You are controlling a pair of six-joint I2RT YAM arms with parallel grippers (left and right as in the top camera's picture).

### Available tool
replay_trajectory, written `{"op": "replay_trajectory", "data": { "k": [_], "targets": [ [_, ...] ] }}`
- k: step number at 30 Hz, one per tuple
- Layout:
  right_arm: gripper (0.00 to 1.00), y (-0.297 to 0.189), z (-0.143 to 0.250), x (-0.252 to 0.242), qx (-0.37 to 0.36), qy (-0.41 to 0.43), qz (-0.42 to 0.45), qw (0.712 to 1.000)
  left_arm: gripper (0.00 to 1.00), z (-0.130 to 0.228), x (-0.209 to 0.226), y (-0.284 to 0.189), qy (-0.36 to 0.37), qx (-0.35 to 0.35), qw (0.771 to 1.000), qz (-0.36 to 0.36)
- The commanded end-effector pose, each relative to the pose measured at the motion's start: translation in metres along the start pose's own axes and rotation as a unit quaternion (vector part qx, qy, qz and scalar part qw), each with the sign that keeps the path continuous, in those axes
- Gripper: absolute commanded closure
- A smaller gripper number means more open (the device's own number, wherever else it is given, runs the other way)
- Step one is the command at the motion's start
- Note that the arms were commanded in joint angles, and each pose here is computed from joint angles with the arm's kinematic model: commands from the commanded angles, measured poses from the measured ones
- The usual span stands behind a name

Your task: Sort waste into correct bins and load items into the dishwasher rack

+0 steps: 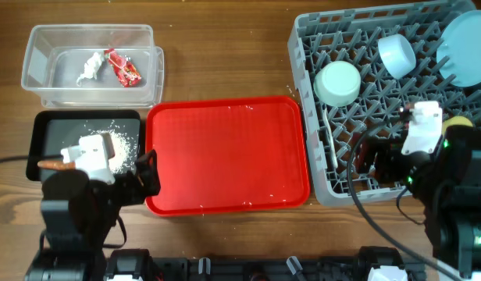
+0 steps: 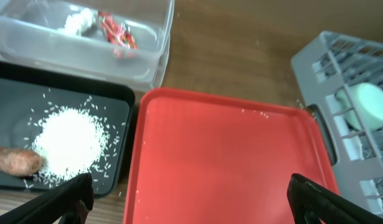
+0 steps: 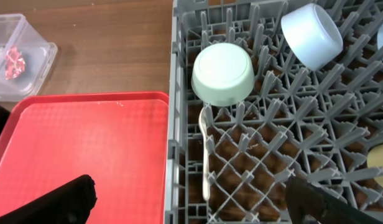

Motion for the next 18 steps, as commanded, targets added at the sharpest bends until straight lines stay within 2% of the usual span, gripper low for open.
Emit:
{"op": "replay_trajectory", "data": {
  "k": [1, 10, 12, 15, 18],
  "targets": [
    [0.0, 0.0, 0.004, -0.001, 0.002, 0.003, 0.009, 1.0, 0.0, 0.002, 0.001, -0.01, -0.005, -0.027, 1.0, 0.004],
    [0.0, 0.029, 0.002, -0.008, 0.058, 0.014, 0.002, 0.998, 0.0, 0.003, 0.001, -0.01, -0.005, -0.025, 1.0, 0.003],
    [0.0, 0.032, 0.003, -0.012, 0.068, 0.014, 0.024, 0.997, 0.0, 0.003, 0.001, -0.01, -0.005, -0.025, 1.0, 0.003],
    [0.0, 0.016, 0.001, -0.01, 0.032, 0.006, 0.042, 0.999, 0.0, 0.003, 0.001, -0.01, -0.005, -0.025, 1.0, 0.003],
    [0.0, -0.004, -0.002, -0.002, -0.089, -0.023, 0.045, 0.995, 0.0, 0.003, 0.001, -0.01, -0.005, -0.025, 1.0, 0.003]
  ]
}}
Point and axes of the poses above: each gripper's point midway between its finger pads, its own y axis out along the fingers, its own x axis along the line the jaws close on, z = x × y, the point moved 10 cm from there along -y, back along the fingers, and after that the axes turned 7 degrees about -y, right-handed, at the moved point
